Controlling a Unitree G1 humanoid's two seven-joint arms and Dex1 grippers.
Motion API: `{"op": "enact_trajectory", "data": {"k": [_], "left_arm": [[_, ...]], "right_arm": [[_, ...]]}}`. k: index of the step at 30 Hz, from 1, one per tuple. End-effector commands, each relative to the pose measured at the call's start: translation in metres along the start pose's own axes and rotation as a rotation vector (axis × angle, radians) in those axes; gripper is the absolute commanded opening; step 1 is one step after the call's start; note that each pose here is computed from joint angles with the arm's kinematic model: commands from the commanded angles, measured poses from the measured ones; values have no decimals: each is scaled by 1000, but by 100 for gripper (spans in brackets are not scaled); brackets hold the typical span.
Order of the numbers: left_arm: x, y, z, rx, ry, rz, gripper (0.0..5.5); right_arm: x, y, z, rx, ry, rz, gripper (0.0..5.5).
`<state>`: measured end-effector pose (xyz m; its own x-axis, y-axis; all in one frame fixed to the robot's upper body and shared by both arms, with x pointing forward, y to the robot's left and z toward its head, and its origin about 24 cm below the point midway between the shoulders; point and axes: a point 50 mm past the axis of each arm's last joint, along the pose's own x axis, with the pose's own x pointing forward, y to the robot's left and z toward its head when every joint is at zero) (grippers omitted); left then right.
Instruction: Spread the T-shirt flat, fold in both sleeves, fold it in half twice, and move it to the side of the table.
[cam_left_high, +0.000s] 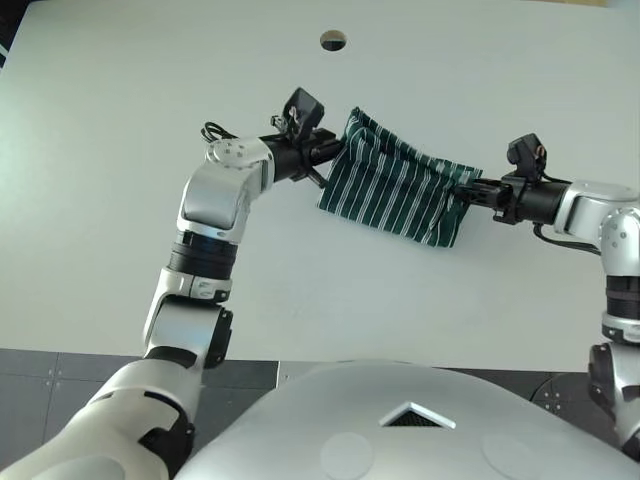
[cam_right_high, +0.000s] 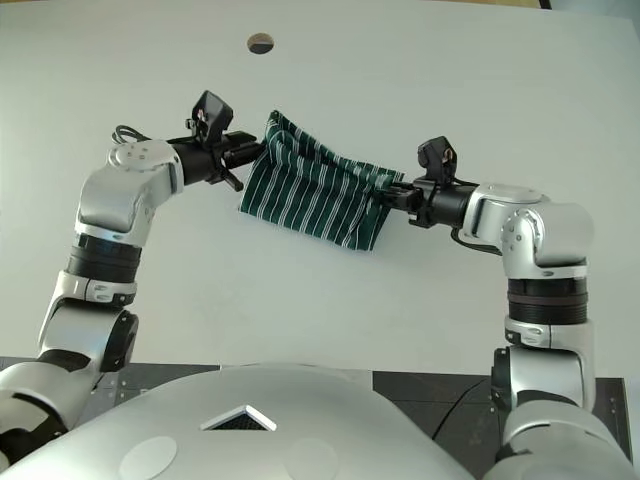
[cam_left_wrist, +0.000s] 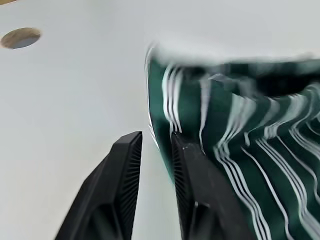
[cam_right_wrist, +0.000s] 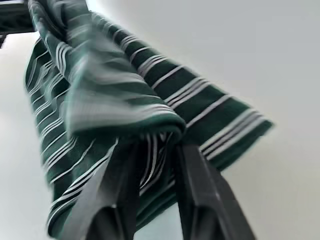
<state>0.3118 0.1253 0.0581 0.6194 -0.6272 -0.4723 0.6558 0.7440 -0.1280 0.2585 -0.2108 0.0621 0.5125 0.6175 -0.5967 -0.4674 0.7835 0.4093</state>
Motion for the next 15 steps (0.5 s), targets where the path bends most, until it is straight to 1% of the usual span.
{"op": "enact_trajectory", "data": {"k": [1, 2, 4, 5, 7, 10, 11, 12, 13, 15], "left_arm": [[3, 12, 5, -112, -15, 54, 107], [4, 14, 4, -121, -13, 67, 107], [5, 18, 2, -123, -11, 89, 107], [5, 19, 2, -125, -13, 94, 107], [3, 19, 3, -108, -38, 99, 107], [-4, 18, 10, -59, -140, 86, 107], [-6, 16, 12, -42, -174, 74, 107], [-10, 15, 13, -31, -203, 67, 94], [-12, 14, 14, -24, -222, 64, 77], [-18, 14, 14, 20, -241, 102, 48]], "right_arm": [[-3, -11, 19, 96, -100, -75, 181], [-4, -12, 23, 118, -120, -81, 202], [-8, -13, 30, 129, -158, -88, 226], [-10, -12, 34, 127, -176, -90, 256], [-15, -11, 41, 47, -223, -117, 272], [-23, -1, 57, -282, -358, -227, 272], [-23, 8, 59, -414, -384, -236, 255], [-19, 21, 55, -572, -385, -234, 248], [-14, 32, 51, -688, -383, -220, 222], [-1, 51, 39, -898, -366, -201, 189]]}}
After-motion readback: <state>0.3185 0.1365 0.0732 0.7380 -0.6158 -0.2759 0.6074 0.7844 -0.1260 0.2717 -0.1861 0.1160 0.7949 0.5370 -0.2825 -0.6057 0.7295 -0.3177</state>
